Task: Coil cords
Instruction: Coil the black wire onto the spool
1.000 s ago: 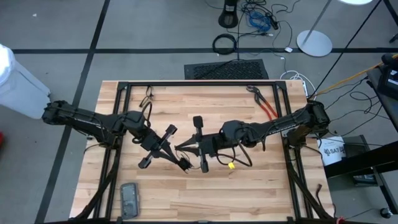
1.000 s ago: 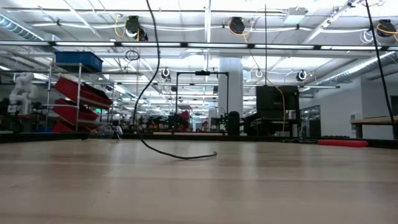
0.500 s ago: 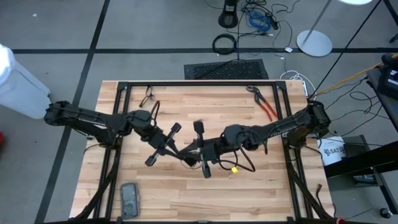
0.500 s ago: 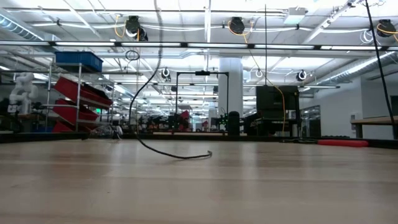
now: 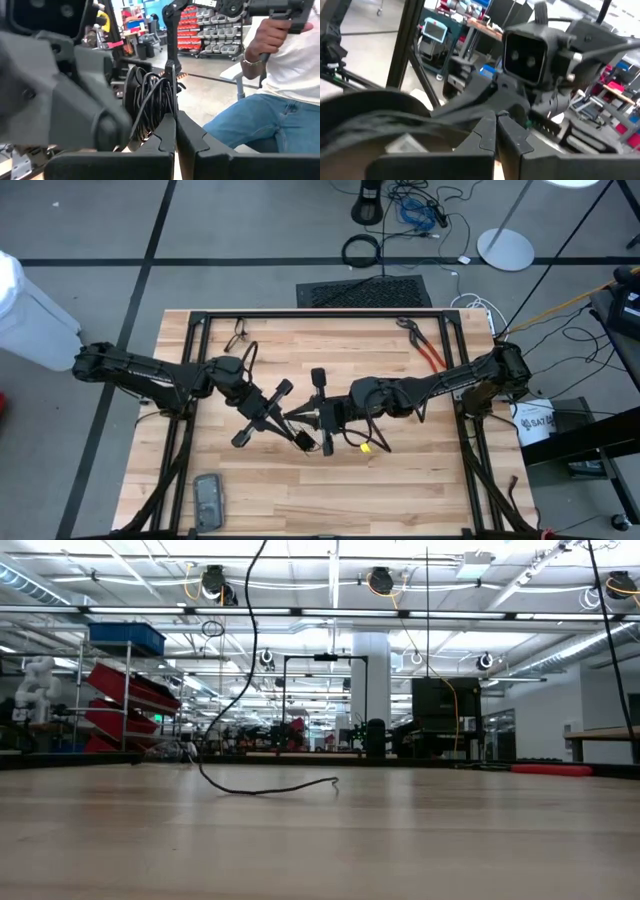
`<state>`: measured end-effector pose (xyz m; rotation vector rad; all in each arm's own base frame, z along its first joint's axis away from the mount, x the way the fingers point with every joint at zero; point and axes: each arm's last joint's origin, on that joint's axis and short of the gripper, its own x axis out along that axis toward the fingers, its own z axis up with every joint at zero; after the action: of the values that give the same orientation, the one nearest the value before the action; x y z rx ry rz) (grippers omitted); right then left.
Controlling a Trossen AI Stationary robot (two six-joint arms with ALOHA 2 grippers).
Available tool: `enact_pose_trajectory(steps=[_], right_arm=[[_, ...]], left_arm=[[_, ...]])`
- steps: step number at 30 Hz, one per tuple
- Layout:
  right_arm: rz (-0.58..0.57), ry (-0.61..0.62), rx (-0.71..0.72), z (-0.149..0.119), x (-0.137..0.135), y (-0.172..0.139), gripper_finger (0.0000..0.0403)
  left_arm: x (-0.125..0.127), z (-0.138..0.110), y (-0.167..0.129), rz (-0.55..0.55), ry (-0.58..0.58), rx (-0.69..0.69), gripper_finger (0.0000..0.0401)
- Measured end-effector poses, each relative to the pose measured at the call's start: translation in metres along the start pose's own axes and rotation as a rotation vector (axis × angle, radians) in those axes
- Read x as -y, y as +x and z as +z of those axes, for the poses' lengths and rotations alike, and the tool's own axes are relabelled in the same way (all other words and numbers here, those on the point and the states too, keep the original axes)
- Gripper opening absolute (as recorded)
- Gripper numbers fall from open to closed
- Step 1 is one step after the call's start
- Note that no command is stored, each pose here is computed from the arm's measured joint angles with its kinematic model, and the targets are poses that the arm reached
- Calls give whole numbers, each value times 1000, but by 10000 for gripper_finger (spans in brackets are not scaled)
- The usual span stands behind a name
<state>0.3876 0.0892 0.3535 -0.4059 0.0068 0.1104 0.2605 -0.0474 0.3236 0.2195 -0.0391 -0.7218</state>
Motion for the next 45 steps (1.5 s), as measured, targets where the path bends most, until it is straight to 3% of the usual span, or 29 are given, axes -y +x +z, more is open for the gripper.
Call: enact_pose_trajectory(steps=[7,21,32,37,45], right_arm=[[30,27,-59,-6,-3,0,0],[104,130,-195,-15,-20,-4,0],[153,186,-252,-14,-39,-9,0],[171,281,-369,-22,-46,-13,0],[62,384,-565,-38,-58,-23,27]], left_arm=[[5,3,2,-59,19,31,2],[8,14,-2,-49,58,84,2],[14,22,-22,97,17,-1,2],[17,20,-26,118,-18,-59,2],[16,14,-27,195,-61,-123,2]])
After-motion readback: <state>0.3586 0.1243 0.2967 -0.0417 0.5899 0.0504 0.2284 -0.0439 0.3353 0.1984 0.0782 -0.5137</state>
